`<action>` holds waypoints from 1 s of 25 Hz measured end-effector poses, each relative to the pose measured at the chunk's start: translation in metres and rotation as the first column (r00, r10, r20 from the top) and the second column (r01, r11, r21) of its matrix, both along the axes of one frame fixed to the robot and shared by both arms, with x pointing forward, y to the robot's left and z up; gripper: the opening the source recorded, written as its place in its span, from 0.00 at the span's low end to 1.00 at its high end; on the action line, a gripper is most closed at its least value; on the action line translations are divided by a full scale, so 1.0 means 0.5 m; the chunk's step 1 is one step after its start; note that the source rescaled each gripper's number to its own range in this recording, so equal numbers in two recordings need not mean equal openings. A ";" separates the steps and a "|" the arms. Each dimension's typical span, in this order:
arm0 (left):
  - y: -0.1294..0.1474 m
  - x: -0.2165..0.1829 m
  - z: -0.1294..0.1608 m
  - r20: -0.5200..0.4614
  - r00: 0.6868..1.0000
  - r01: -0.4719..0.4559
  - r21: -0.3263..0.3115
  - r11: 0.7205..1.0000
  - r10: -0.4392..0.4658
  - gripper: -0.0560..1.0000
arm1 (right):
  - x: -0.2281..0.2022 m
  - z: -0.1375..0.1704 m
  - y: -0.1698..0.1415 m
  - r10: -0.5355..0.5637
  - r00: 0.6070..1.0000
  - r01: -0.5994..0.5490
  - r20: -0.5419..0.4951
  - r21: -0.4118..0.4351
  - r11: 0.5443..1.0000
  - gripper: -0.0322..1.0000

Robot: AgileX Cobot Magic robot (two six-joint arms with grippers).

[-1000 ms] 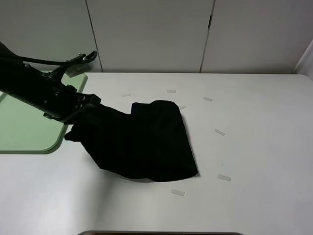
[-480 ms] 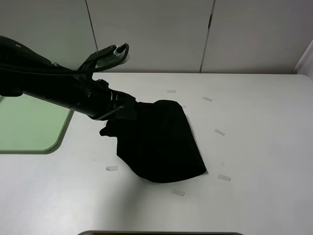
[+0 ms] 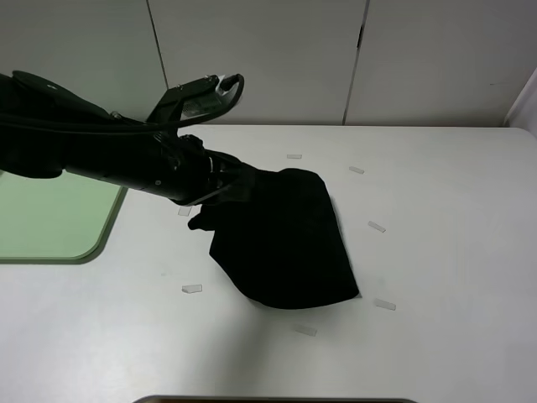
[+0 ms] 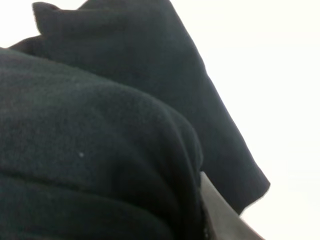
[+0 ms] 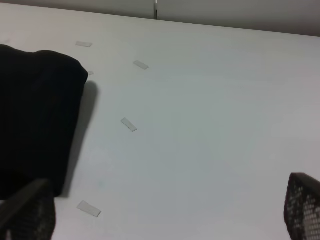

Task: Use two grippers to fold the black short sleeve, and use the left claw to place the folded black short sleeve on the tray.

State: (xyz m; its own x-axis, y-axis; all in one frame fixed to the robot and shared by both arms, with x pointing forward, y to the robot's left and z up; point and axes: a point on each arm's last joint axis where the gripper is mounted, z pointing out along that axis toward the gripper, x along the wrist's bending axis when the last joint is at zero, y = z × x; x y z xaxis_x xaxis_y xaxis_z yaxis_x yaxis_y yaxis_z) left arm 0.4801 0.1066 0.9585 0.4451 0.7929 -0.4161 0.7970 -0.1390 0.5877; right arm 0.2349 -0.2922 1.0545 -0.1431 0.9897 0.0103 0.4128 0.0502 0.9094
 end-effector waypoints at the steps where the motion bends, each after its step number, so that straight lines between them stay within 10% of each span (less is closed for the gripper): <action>1: -0.005 -0.004 0.000 0.000 1.000 0.011 0.000 1.000 -0.011 0.15 | 0.000 0.000 0.000 0.000 1.000 0.000 0.000 0.000 1.000 1.00; 25: -0.102 0.071 -0.103 -0.252 0.955 -0.185 -0.106 0.977 0.154 0.15 | 0.000 0.000 0.000 0.000 1.000 0.000 0.000 0.000 1.000 1.00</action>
State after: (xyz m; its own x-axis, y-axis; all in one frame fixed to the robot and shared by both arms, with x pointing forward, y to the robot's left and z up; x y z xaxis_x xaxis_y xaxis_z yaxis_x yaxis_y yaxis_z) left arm 0.5155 0.0557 0.9072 0.1828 0.7819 -0.5960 0.9222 0.0738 0.3796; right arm 0.2349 -0.2922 1.0545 -0.1431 0.9897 0.0103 0.4128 0.0502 0.9094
